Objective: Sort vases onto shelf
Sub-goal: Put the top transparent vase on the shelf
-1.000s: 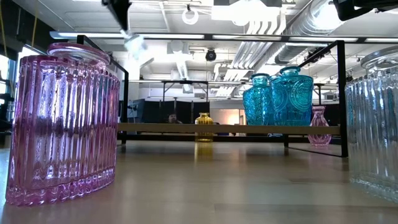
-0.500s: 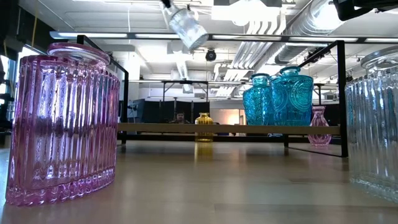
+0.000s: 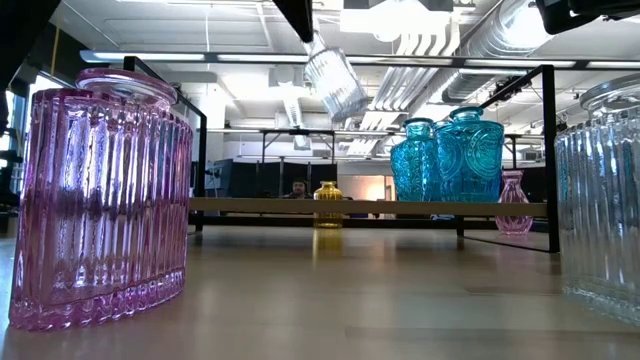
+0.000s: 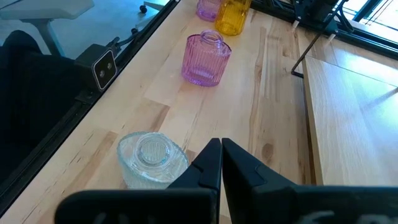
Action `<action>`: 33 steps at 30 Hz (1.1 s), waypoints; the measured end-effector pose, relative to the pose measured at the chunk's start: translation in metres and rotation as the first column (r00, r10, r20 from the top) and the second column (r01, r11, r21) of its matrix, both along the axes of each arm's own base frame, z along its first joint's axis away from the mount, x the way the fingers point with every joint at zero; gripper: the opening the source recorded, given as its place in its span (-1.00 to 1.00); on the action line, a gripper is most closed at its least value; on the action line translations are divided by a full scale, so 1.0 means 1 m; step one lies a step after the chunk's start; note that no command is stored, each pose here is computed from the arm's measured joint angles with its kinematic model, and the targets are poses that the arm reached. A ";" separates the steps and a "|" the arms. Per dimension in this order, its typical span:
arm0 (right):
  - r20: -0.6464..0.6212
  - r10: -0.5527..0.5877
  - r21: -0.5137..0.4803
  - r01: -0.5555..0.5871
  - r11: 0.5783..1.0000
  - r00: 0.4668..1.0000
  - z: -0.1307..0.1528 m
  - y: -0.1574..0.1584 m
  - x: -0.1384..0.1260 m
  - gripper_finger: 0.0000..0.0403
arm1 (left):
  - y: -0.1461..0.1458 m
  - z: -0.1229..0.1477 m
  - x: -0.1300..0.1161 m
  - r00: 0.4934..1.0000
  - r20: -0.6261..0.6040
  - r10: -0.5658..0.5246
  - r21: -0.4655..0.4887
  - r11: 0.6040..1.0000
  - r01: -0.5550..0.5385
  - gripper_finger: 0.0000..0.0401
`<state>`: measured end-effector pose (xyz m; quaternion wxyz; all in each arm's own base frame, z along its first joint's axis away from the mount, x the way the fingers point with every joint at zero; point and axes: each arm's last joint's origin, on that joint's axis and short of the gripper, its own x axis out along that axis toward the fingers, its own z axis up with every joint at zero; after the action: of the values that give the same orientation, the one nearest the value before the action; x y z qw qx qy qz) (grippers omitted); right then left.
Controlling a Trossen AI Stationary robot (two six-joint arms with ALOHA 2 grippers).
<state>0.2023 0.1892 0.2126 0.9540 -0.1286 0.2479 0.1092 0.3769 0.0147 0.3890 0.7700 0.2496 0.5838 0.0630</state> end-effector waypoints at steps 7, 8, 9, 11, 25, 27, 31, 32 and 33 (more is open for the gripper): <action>-0.008 0.007 0.010 -0.006 1.000 1.000 0.000 0.000 0.000 -1.00 | 0.004 -0.011 0.008 0.999 -0.034 0.002 -0.002 1.000 -0.002 -0.95; -0.011 0.011 0.012 -0.011 1.000 1.000 0.000 0.000 0.000 -1.00 | 0.004 -0.011 0.008 0.999 -0.033 0.004 -0.003 1.000 -0.004 -0.95; -0.012 0.012 0.013 -0.012 1.000 1.000 0.000 0.000 0.000 -1.00 | 0.004 -0.012 0.009 0.999 -0.033 0.008 -0.005 1.000 -0.008 -0.95; -0.012 0.014 0.014 -0.013 1.000 1.000 0.000 0.000 0.000 -1.00 | 0.005 -0.014 0.011 0.999 -0.037 0.017 -0.008 1.000 -0.018 -0.95; -0.013 0.016 0.016 -0.016 1.000 1.000 0.000 0.001 0.000 -1.00 | 0.004 -0.032 0.023 0.997 -0.083 0.002 -0.027 1.000 -0.004 -0.95; -0.016 0.020 0.018 -0.020 1.000 1.000 0.000 0.001 0.000 -1.00 | 0.004 -0.036 0.026 0.996 -0.094 -0.002 -0.025 1.000 0.000 -0.95; -0.017 0.022 0.024 -0.021 0.999 1.000 0.000 0.001 0.000 -1.00 | 0.004 -0.040 0.029 0.995 -0.103 -0.007 -0.026 1.000 0.004 -0.95; -0.018 0.020 0.027 -0.020 0.999 1.000 0.000 0.001 0.000 -1.00 | 0.004 -0.041 0.030 0.994 -0.105 -0.011 -0.023 1.000 0.009 -0.95; -0.018 0.022 0.029 -0.022 0.999 1.000 0.000 0.001 0.000 -1.00 | 0.004 -0.042 0.031 0.994 -0.108 -0.011 -0.022 1.000 0.008 -0.95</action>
<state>0.2020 0.1902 0.2122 0.9521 -0.1166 0.2538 0.1243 0.4074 0.0188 0.3471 0.7402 0.2470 0.6241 0.0394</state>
